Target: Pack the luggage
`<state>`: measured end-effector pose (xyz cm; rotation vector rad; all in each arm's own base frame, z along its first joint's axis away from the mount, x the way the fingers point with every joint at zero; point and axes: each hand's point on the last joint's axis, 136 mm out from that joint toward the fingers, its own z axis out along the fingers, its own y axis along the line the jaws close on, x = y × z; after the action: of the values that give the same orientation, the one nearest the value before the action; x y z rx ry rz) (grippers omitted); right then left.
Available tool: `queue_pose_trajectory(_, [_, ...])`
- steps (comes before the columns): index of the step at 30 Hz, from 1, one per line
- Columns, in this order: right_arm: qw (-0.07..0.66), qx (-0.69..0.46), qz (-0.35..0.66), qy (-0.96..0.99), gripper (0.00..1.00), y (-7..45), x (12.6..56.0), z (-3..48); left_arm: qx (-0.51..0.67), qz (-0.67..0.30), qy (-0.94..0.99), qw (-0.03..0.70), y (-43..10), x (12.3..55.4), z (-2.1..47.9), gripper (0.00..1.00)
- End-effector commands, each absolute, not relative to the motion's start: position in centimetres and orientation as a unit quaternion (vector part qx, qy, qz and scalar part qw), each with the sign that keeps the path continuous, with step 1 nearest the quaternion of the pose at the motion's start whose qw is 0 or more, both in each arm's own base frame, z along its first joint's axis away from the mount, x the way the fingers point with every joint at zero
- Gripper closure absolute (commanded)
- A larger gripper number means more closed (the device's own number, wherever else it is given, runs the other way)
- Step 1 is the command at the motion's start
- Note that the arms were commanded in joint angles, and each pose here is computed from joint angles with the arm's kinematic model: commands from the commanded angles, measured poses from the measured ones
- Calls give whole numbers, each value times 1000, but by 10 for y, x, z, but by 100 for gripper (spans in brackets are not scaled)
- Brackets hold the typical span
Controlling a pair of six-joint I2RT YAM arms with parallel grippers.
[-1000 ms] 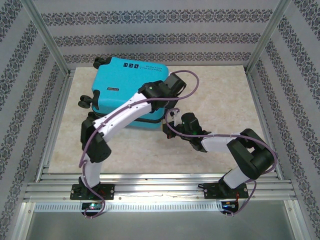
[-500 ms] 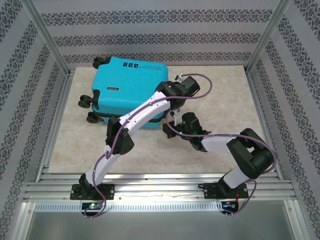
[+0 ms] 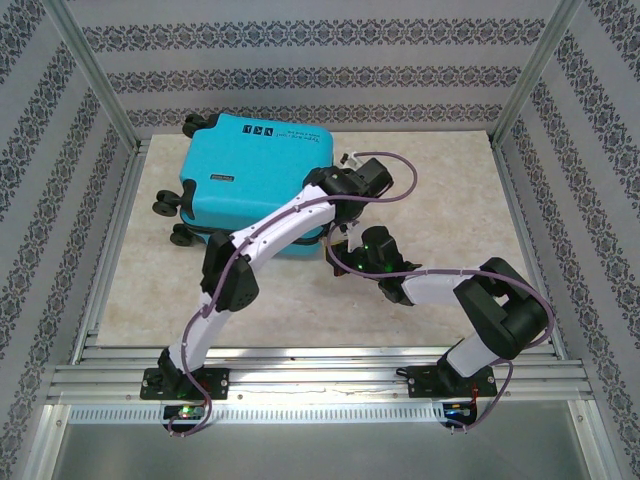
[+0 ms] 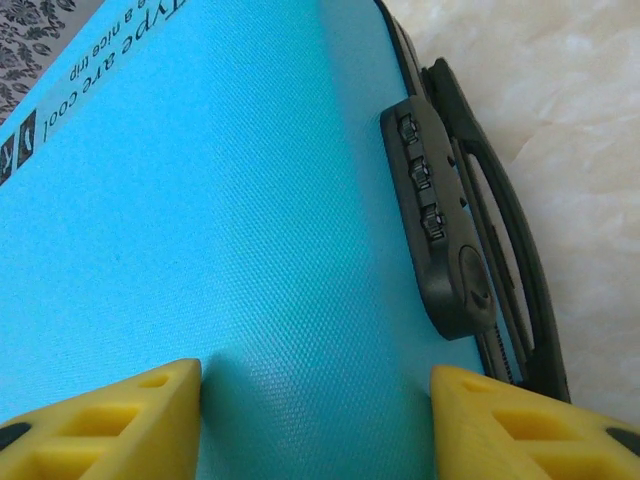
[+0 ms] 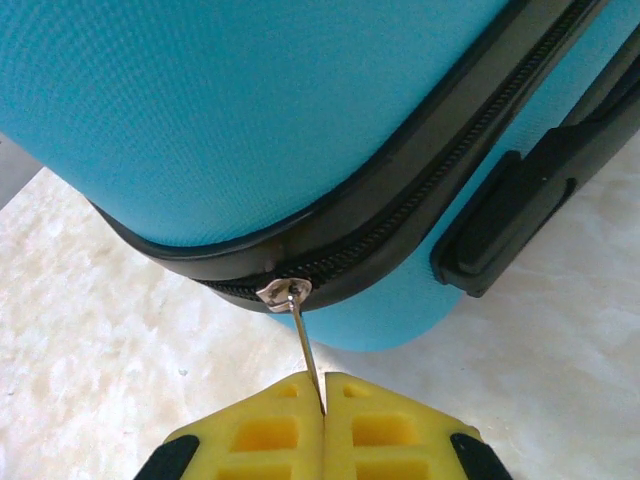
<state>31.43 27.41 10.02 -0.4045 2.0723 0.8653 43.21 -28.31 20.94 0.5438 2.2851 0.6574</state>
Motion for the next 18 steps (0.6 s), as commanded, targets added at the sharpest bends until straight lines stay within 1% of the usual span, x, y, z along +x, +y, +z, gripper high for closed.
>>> queue_pose_trajectory(1, [542,-75,299,782,100,242,365,158,221,228,910,267,-254,406,191,44])
queue_pose_trajectory(4, [540,-75,304,782,100,247,370,157,218,181,920,270,-257,401,188,46])
queue_pose_trajectory(7, [544,-65,296,782,100,244,379,157,221,158,925,265,-260,396,185,46])
queue_pose_trajectory(12, [545,-27,298,783,100,227,395,161,219,143,933,248,-256,392,169,47])
queue_pose_trajectory(18, [534,-47,325,779,100,230,421,171,218,116,939,239,-250,383,158,48])
